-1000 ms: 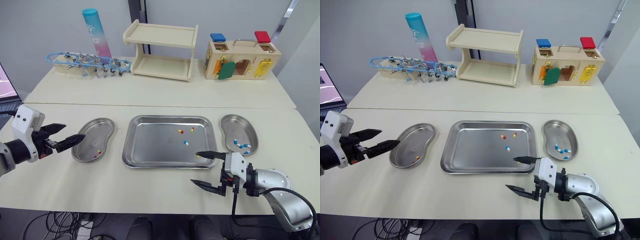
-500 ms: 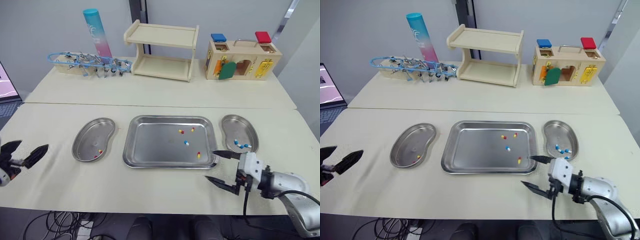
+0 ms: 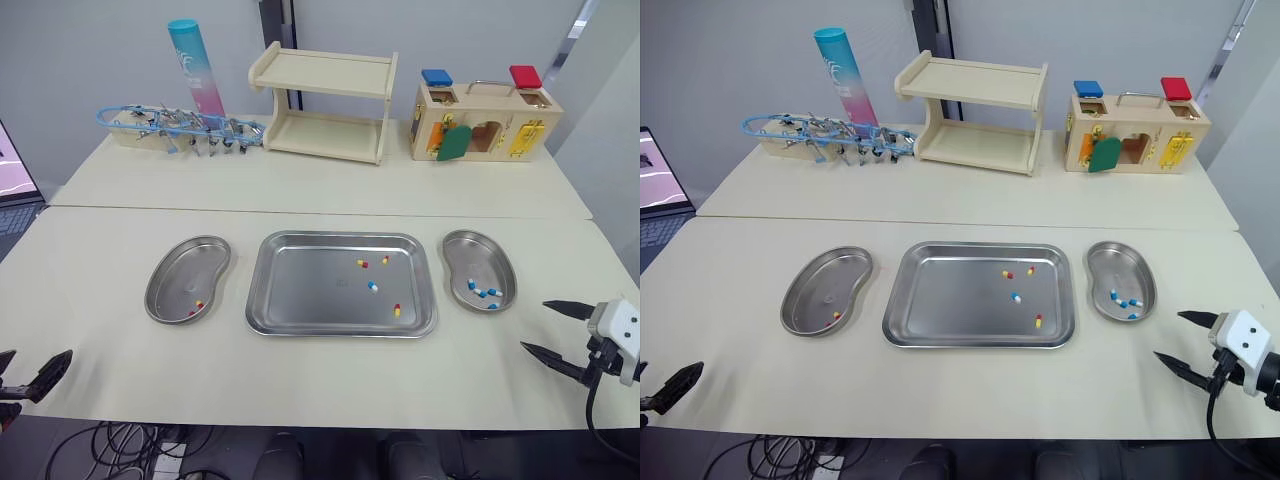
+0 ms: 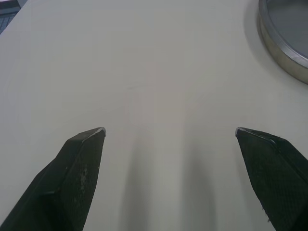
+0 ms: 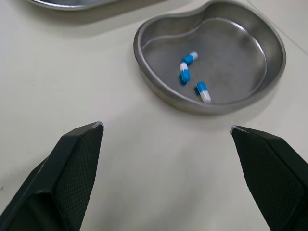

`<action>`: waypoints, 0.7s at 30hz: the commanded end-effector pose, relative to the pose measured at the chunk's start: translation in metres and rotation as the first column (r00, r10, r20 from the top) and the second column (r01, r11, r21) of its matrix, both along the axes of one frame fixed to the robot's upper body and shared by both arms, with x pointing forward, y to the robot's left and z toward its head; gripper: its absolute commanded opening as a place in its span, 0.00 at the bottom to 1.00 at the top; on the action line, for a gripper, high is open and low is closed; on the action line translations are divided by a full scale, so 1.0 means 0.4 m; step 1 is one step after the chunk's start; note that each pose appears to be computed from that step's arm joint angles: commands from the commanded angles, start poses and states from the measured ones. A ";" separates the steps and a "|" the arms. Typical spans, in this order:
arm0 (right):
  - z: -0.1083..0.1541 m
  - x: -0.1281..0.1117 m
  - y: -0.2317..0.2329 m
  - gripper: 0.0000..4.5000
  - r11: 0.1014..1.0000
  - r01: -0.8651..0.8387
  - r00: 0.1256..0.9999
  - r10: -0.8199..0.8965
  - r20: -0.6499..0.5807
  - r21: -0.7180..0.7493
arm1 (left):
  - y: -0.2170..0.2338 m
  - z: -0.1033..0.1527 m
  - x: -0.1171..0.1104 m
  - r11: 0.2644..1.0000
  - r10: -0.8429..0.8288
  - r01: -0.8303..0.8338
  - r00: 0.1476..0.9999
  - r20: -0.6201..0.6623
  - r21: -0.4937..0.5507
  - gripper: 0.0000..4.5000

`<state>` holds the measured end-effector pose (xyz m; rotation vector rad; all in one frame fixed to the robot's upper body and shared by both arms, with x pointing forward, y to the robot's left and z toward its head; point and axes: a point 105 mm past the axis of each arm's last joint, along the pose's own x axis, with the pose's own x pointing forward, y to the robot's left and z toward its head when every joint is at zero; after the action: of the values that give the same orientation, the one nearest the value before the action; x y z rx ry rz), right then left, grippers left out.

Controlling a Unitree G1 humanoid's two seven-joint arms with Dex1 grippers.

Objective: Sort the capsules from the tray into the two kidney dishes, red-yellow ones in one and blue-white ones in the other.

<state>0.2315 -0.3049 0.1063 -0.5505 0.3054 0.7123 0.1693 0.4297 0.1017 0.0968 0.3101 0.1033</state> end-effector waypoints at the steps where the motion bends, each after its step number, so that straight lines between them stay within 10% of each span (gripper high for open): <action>1: 0.025 0.006 -0.020 1.00 1.000 0.017 0.999 -0.017 0.032 -0.012 | -0.003 0.008 -0.014 1.000 0.005 -0.005 1.000 0.013 0.018 1.00; 12: 0.021 0.013 -0.034 1.00 0.999 0.017 1.000 -0.016 0.026 -0.030 | -0.034 0.009 -0.028 0.998 -0.058 0.058 0.998 -0.011 -0.001 1.00; 21: 0.018 0.013 -0.045 1.00 0.999 0.020 1.000 -0.019 0.019 -0.039 | -0.284 0.043 -0.022 0.827 -0.559 0.548 0.826 -0.074 -0.123 1.00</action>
<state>0.2339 -0.3196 0.1007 -0.5432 0.3356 0.6911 0.1587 0.3388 0.1100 0.0821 0.3973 -0.3822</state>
